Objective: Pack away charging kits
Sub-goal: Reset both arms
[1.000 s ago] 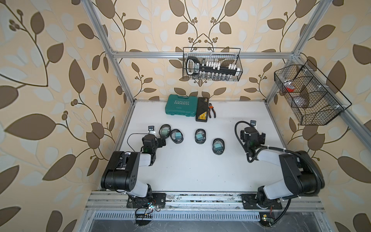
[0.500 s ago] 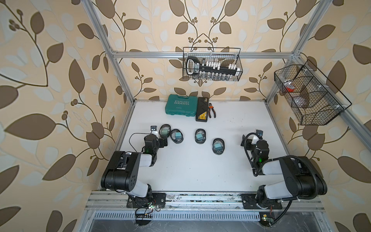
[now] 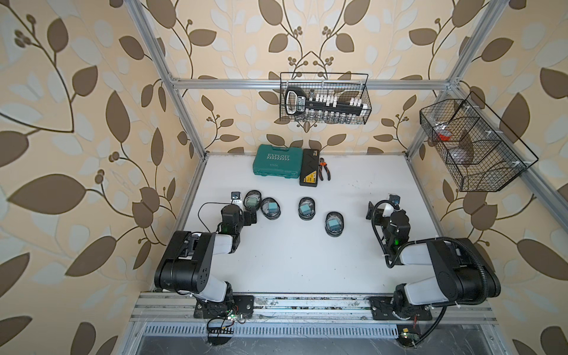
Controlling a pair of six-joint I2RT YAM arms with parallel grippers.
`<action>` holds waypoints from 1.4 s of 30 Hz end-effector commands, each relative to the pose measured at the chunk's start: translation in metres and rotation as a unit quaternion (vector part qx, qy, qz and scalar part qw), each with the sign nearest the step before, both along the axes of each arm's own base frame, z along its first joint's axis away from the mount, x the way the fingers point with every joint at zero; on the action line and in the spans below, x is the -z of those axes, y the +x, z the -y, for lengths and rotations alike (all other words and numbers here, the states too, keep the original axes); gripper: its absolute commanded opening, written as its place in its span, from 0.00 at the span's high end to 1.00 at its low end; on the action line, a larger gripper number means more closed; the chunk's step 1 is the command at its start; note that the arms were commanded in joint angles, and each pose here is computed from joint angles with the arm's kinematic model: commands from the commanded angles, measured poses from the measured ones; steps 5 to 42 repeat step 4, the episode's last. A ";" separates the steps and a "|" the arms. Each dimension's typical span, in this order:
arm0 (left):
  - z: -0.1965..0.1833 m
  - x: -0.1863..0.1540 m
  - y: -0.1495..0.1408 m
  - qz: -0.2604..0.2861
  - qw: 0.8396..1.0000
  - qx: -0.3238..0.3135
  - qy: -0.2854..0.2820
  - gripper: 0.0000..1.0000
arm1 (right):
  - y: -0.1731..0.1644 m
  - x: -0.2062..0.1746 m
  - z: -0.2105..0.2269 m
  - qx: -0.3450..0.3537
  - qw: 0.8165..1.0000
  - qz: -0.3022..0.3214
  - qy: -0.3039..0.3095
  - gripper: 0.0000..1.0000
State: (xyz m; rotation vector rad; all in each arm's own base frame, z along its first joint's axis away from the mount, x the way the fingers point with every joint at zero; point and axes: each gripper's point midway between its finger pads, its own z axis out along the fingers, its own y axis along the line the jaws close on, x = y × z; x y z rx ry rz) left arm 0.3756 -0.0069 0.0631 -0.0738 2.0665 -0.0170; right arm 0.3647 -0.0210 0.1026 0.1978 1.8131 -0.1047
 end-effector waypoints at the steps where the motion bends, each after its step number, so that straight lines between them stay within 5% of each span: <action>1: -0.001 -0.011 0.010 0.013 1.000 0.006 0.000 0.01 | 0.004 -0.006 0.000 0.003 1.000 0.009 -0.004 0.00; 42: -0.002 -0.013 0.009 0.019 1.000 0.005 0.000 0.01 | 0.004 -0.006 0.000 0.003 1.000 0.008 -0.004 0.00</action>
